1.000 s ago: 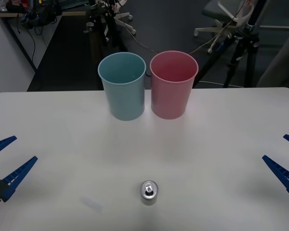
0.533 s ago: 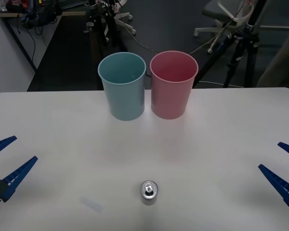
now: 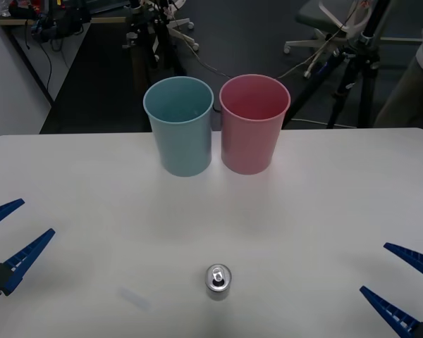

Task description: Grasp the object on the table and drop it into the matching bin: aluminum can to the light blue bin, PET bottle to the pink bin.

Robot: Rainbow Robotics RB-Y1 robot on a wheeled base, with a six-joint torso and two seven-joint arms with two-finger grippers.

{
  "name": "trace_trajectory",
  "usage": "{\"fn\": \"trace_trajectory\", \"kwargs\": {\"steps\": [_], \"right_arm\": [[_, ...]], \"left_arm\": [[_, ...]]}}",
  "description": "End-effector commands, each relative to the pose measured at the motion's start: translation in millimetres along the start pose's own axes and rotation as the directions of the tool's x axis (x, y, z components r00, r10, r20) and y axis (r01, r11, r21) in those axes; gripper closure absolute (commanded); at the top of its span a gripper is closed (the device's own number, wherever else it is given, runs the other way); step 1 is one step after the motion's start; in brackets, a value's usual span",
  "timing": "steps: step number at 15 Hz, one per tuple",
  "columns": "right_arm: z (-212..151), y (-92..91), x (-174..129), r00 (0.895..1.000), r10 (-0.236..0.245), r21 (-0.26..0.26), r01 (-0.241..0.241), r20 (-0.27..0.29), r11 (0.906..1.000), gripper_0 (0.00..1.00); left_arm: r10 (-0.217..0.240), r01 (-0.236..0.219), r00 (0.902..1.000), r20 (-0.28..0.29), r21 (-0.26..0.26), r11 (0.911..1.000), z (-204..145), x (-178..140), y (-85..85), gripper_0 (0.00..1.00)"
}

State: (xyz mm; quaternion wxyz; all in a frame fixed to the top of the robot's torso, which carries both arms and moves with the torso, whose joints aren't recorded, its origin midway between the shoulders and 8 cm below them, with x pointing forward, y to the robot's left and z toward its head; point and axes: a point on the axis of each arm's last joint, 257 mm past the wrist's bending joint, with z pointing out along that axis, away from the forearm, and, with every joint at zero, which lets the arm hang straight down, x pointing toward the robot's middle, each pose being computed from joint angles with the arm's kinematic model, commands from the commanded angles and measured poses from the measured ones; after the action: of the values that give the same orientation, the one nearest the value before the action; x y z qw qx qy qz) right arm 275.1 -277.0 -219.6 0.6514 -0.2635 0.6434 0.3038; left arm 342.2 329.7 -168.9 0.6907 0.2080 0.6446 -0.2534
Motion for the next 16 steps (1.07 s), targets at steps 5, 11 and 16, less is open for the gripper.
{"fn": "trace_trajectory", "kwargs": {"steps": [5,11,16], "right_arm": [[-8,31.6,46,0.995,-0.102,-0.06,0.101,-0.01,0.9931,0.0],[4,71.3,77,0.985,-0.173,-0.141,0.173,0.011,0.9748,0.0],[32,96.3,96,0.987,-0.159,-0.187,0.159,0.013,0.9696,0.0]], "left_arm": [[0.0,0.0,1.0,0.0,0.0,1.0,0,0,0.0,0.0],[0.0,0.0,1.0,0.0,0.0,1.0,0,0,0.0,0.0],[0.0,0.0,1.0,0.0,0.0,1.0,0,0,0.0,0.0]]}}
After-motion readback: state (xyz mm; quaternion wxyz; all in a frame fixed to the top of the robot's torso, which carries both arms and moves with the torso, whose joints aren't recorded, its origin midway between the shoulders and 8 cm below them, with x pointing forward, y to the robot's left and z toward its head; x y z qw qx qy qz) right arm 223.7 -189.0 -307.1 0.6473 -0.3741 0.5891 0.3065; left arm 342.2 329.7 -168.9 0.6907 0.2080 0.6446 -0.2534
